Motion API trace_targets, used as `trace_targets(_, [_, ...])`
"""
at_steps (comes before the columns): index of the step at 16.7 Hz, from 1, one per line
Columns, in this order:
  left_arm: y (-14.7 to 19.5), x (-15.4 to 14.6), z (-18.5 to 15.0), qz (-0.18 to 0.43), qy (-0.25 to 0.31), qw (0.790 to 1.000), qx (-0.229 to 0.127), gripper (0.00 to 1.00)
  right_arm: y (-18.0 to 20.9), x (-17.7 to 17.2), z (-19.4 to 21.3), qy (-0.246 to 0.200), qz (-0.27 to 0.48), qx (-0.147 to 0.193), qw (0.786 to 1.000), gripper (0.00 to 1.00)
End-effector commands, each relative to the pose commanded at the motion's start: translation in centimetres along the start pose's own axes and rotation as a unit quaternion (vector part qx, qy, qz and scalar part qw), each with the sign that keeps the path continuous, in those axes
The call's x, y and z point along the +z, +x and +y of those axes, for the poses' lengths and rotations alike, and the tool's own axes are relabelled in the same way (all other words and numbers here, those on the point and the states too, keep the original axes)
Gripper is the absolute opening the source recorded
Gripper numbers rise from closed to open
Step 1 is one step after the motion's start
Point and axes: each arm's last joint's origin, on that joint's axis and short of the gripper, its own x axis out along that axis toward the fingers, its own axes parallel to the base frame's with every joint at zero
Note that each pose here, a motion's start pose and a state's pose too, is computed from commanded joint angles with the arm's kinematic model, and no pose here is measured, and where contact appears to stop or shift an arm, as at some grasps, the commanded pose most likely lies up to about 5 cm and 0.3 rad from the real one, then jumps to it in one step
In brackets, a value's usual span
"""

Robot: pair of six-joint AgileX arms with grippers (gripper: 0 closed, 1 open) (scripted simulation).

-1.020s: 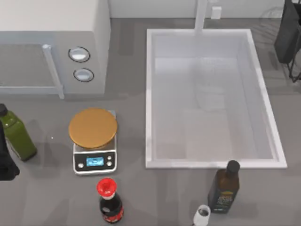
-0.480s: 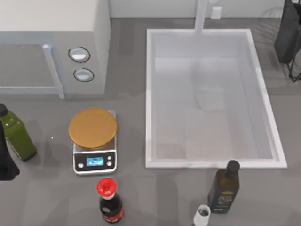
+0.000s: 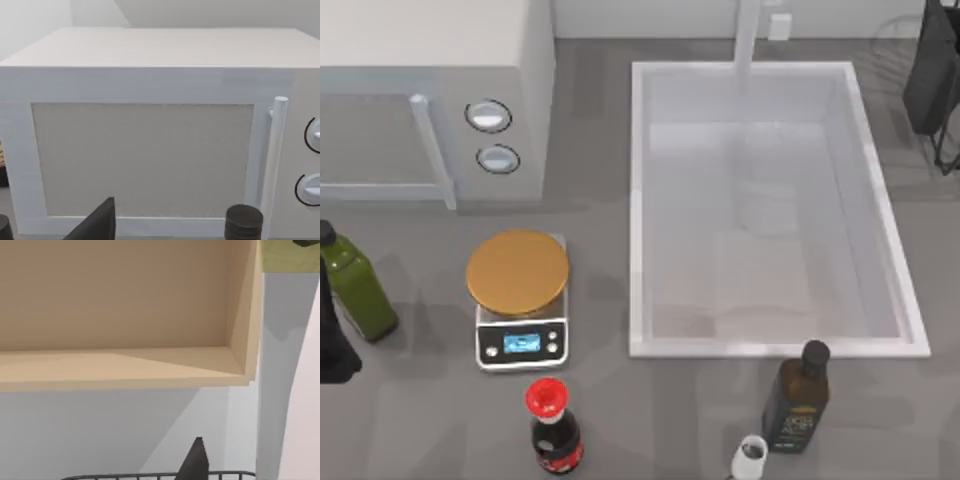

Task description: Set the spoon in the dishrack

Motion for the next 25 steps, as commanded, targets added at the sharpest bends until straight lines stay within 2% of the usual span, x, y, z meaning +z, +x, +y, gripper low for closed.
trace_targets(3, [0.0, 0.0, 0.0, 0.000, 0.000, 1.000, 0.000, 1.00, 5.4, -4.1, -0.9, -0.005, -0.009, -0.003, 1.000, 0.00])
trace_targets(6, [0.0, 0.0, 0.0, 0.000, 0.000, 1.000, 0.000, 1.00, 9.9, -9.3, 0.0, -0.008, -0.018, 0.002, 1.000, 0.00])
trace_targets(10, [0.0, 0.0, 0.0, 0.000, 0.000, 1.000, 0.000, 1.00, 13.1, -15.1, 2.5, -0.006, -0.010, 0.015, 1.000, 0.00])
trace_targets(12, [0.0, 0.0, 0.0, 0.000, 0.000, 1.000, 0.000, 1.00, 13.6, -16.5, 3.2, -0.005, -0.005, 0.018, 1.000, 0.00])
trace_targets(16, [0.0, 0.0, 0.0, 0.000, 0.000, 1.000, 0.000, 1.00, 13.6, -16.6, 3.3, -0.005, -0.005, 0.018, 1.000, 0.00])
trace_targets(25, [0.0, 0.0, 0.0, 0.000, 0.000, 1.000, 0.000, 1.00, 13.6, -16.6, 3.3, -0.005, -0.005, 0.018, 1.000, 0.68])
